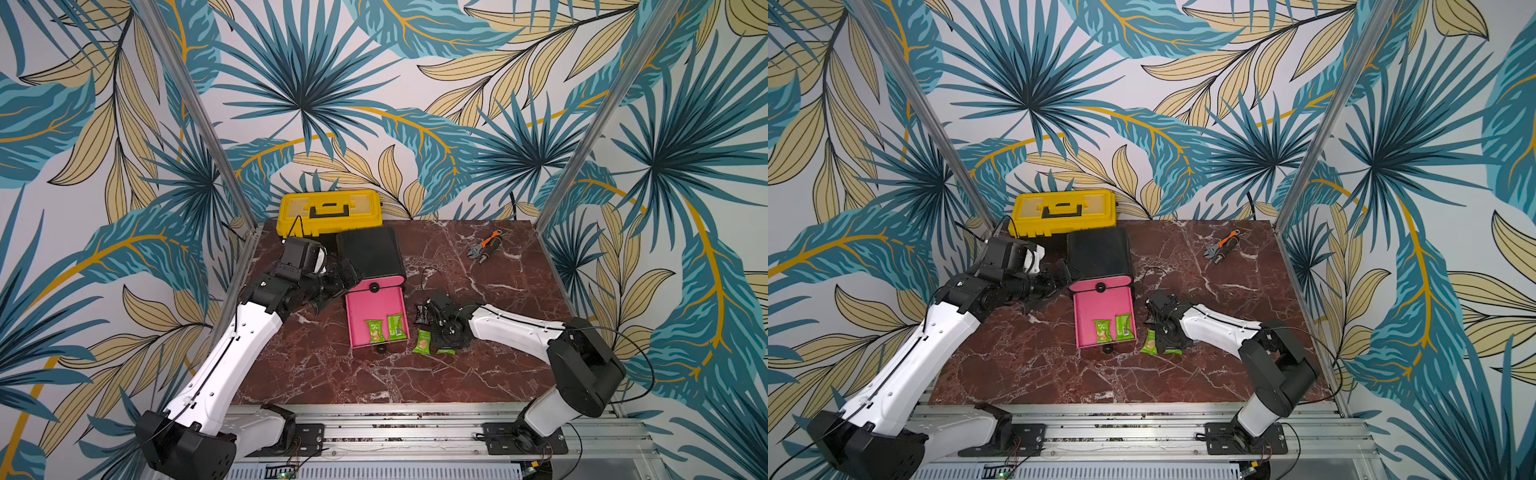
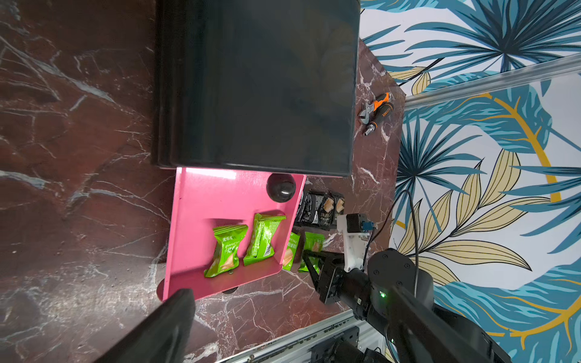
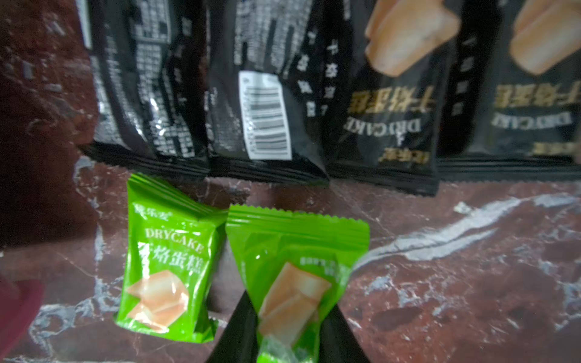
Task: Take the cookies out of the drawer
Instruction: Place the cookie at the center of the board, then pick up the cookie from the drawer.
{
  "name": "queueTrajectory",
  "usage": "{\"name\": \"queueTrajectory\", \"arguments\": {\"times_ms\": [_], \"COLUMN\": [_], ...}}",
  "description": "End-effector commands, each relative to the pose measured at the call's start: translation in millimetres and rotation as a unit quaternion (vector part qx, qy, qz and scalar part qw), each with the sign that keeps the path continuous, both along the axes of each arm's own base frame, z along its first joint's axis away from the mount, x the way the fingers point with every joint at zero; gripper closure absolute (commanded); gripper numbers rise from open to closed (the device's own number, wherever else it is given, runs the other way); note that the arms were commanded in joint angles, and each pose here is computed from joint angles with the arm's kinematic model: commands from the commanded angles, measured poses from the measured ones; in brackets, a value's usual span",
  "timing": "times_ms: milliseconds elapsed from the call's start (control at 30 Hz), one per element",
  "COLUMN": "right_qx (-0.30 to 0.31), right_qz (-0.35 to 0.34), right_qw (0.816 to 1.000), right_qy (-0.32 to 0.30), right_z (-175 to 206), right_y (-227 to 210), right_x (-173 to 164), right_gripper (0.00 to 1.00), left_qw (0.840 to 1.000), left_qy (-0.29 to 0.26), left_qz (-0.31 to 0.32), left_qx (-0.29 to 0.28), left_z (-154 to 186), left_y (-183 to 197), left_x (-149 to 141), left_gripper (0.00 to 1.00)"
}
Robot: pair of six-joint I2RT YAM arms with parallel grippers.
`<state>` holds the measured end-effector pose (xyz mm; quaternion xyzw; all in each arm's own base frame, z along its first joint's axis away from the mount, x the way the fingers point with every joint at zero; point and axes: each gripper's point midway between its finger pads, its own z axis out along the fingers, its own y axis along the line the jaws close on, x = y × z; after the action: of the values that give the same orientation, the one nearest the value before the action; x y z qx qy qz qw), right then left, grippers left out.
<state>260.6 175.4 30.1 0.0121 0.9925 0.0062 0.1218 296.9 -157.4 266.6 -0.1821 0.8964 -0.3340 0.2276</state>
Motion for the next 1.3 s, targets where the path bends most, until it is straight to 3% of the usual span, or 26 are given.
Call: {"name": "queueTrajectory", "arguments": {"times_ms": [0, 100, 300, 400, 767, 867, 967, 1100, 1267], "right_qx": [0.008, 0.009, 0.018, 0.024, 0.099, 0.126, 0.133, 0.115, 0.113], "right_qz": [0.004, 0.001, -0.004, -0.005, -0.032, -0.015, 0.012, 0.033, 0.039], "right_qw": [1.000, 1.000, 1.000, 0.999, 0.991, 0.986, 0.981, 0.981, 0.979], "right_qy": [0.005, 0.002, -0.007, -0.022, -0.089, -0.110, -0.141, -0.154, -0.163], "right_z": [-11, -13, -3, 12, 86, 109, 127, 126, 122], "right_y": [5, 5, 4, 2, 13, 37, 71, 109, 154], "right_x": [2, 4, 2, 3, -7, -10, -8, 3, 17], "right_gripper": [0.70, 0.65, 0.42, 0.37, 0.33, 0.32, 0.31, 0.31, 0.31], "left_qw": [1.000, 1.000, 1.000, 1.000, 0.999, 0.999, 0.999, 0.998, 0.997], "left_qy": [-0.011, -0.011, -0.004, -0.013, -0.035, -0.025, -0.035, -0.031, 0.015], "left_qz": [0.007, 0.008, 0.001, -0.005, -0.012, -0.011, -0.015, -0.046, -0.072], "left_qx": [0.006, 0.009, 0.015, 0.017, 0.017, -0.022, -0.017, -0.002, -0.011], "left_z": [10, 11, 13, 18, 12, 12, 8, -12, -33], "left_y": [3, 4, 3, 2, -2, 1, 7, 3, -2], "left_x": [-2, -1, 1, 4, 40, 53, 65, 74, 74], "left_gripper": [0.00, 0.00, 0.00, 0.00, 0.00, 0.00, 0.00, 0.00, 0.00]}}
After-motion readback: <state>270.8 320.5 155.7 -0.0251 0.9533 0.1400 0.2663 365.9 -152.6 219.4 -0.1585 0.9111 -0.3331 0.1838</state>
